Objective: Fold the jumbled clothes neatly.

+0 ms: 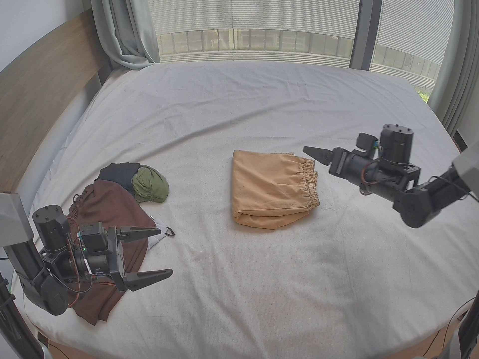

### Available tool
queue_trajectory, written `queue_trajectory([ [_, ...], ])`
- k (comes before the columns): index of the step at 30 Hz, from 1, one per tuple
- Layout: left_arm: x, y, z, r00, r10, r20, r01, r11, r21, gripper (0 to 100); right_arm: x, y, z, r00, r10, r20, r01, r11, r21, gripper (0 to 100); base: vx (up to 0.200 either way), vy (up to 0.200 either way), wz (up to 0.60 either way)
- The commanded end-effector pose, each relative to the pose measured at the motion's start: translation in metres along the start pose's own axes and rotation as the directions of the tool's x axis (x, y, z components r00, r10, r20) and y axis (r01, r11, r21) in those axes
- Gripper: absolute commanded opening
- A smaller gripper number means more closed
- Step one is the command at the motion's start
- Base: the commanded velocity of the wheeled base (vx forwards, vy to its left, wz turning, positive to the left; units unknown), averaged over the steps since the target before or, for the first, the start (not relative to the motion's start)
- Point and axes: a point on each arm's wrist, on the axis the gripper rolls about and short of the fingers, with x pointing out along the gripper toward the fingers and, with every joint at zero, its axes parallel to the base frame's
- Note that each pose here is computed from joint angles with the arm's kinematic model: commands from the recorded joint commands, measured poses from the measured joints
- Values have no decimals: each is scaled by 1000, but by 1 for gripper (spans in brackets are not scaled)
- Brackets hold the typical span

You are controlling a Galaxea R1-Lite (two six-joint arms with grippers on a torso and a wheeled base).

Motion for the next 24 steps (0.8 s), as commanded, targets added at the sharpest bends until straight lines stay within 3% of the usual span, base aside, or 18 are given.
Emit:
queue_trajectory([
  [1,13,-30,32,993,-102,53,97,992,87,100,-122,16,19,994,-52,92,68,982,-177,100,0,0,0],
  [4,19,-48,40,990,-124,65,119,989,85,100,-156,20,13,990,-65,123,87,979,-185,100,0,0,0],
  [11,20,-79,59,992,-53,115,41,994,99,100,-213,28,5,970,-94,222,148,960,-236,100,0,0,0],
  [15,5,-94,68,988,-42,151,31,997,75,100,-244,39,-5,959,-64,275,136,958,-253,100,0,0,0],
  [19,-24,-119,91,965,-26,261,15,999,41,100,-285,48,-27,930,-41,365,144,954,-261,100,0,0,0],
  [24,-38,-133,89,959,-4,283,3,1000,3,100,-307,52,-43,906,-38,422,167,947,-274,100,0,0,0],
])
